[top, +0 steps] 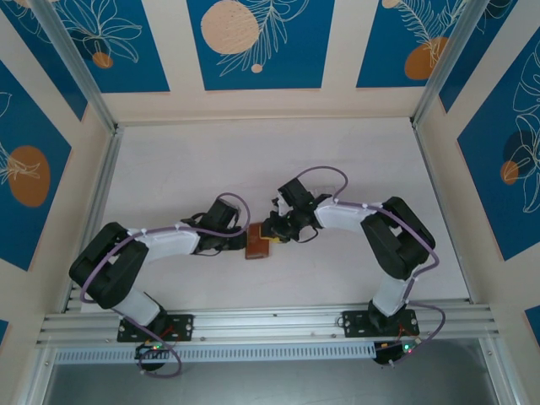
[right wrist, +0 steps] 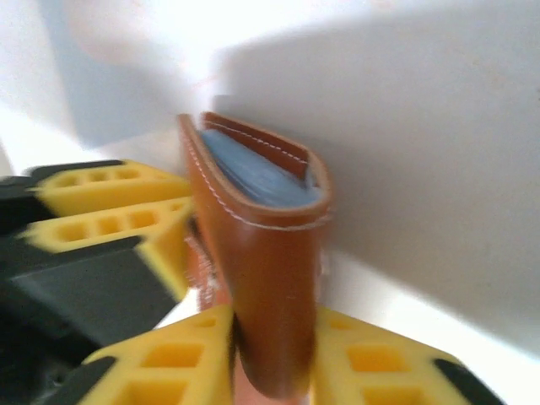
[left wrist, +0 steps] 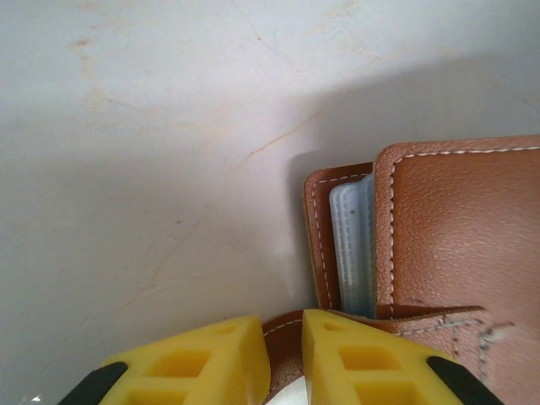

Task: Put the credit cards into the card holder
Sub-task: Turn over the card holder at the bottom-center of the table.

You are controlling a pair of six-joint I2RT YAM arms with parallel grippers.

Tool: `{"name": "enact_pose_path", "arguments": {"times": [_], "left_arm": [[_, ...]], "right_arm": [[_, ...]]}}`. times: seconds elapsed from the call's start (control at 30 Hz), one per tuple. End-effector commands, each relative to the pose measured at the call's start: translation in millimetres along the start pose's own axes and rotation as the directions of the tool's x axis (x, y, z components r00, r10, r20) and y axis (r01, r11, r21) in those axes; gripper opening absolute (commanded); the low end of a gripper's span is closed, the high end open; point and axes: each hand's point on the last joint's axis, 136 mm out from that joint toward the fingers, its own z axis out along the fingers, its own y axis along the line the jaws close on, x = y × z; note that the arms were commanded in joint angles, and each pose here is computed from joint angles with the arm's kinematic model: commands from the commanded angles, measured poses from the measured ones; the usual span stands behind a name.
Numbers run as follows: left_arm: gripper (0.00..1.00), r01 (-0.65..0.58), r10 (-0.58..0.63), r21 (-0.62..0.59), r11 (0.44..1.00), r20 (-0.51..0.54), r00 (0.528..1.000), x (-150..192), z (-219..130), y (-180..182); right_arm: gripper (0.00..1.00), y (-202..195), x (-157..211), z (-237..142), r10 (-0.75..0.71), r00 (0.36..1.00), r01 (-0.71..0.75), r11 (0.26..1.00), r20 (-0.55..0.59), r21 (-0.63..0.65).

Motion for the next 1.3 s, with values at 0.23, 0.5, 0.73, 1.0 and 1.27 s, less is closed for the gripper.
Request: {"name": "enact_pose_path", "arguments": {"times": [0.23,0.5,0.73,1.0,1.27], "left_arm": [[0.27,-0.012,-0.010,-0.095,0.995,-0.222,0.975,68.4,8.9,26.7],[0.41,-0.013,0.008,-0.047,0.999,-0.110,0.994,34.5,-44.7,13.9],[0.41,-0.001,-0.003,-0.059,0.998,-0.068,0.998,30.0,-71.7,20.7],[0.43,0.094,-0.087,-0.153,0.984,0.051,0.995,21.4,-106.6,47.7],[0.44,0.240,-0.184,-0.227,0.944,0.242,0.953,18.7,-161.2,82.0]], "right_arm": [[0.00,46.2,3.2,-40.6,-0.094,0.992,0.100,0.992,0.079,-0.075],[0.00,8.9,14.4,-110.1,-0.162,0.967,0.097,0.948,0.197,0.303],[0.00,-33.6,32.8,-160.8,-0.209,0.964,0.039,0.720,0.163,0.693],[0.00,-22.3,41.0,-124.7,-0.278,0.961,0.138,0.472,-0.001,0.871],[0.20,38.7,50.2,3.6,-0.336,0.926,0.355,0.626,-0.170,0.694]]}}
